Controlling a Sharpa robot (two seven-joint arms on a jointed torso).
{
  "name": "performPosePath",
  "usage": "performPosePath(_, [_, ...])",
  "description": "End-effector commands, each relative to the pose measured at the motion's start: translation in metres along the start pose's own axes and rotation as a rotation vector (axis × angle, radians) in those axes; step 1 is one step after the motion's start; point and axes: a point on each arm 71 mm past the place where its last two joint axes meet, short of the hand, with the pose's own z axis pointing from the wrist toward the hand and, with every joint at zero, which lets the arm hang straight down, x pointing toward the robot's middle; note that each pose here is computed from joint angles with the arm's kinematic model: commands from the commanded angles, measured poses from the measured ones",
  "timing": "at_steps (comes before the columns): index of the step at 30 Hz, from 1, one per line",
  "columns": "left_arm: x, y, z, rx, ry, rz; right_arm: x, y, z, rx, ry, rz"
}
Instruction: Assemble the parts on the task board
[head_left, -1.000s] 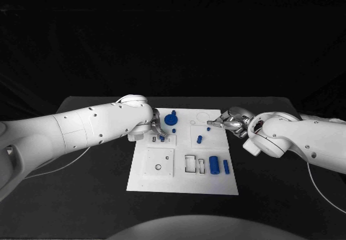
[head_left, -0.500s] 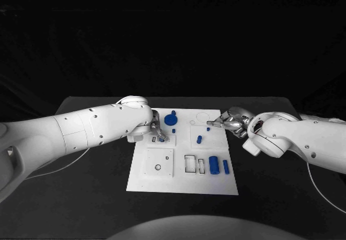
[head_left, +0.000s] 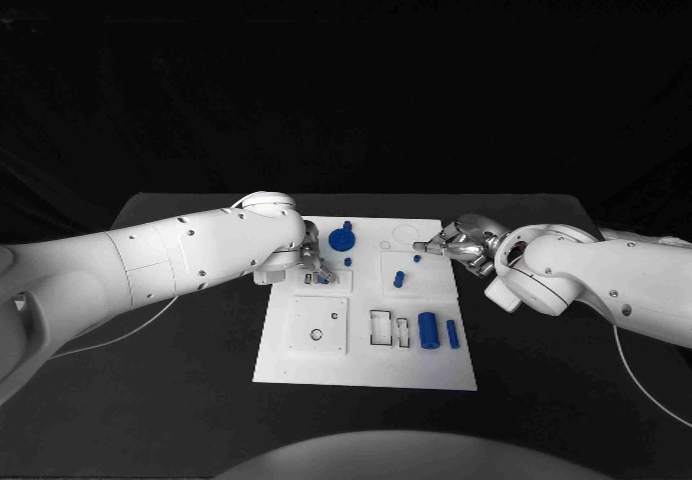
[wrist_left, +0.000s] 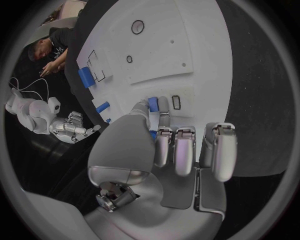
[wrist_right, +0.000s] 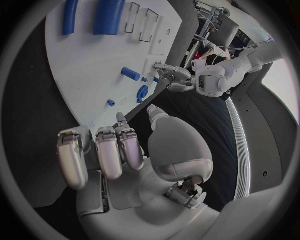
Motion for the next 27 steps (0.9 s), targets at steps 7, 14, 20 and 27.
performPosePath(7, [-0.0019,-0.0002,0.0003,0.008,-0.029,-0.011,0.0012,-0.0011,-0.0002,0.004,0.014,-0.003])
performPosePath(14, [-0.0029,-0.0007,0.0007,0.021,-0.042,-0.031,0.0011,-0.0013,-0.0001,0.004,0.013,-0.004])
performPosePath(20, [-0.0032,-0.0008,0.0009,0.03,-0.047,-0.045,0.0009,-0.002,-0.0002,0.007,0.013,-0.004])
performPosePath(27, [-0.0021,-0.0008,0.0012,0.037,-0.028,-0.073,0.0007,-0.0028,-0.0004,0.009,0.012,-0.003])
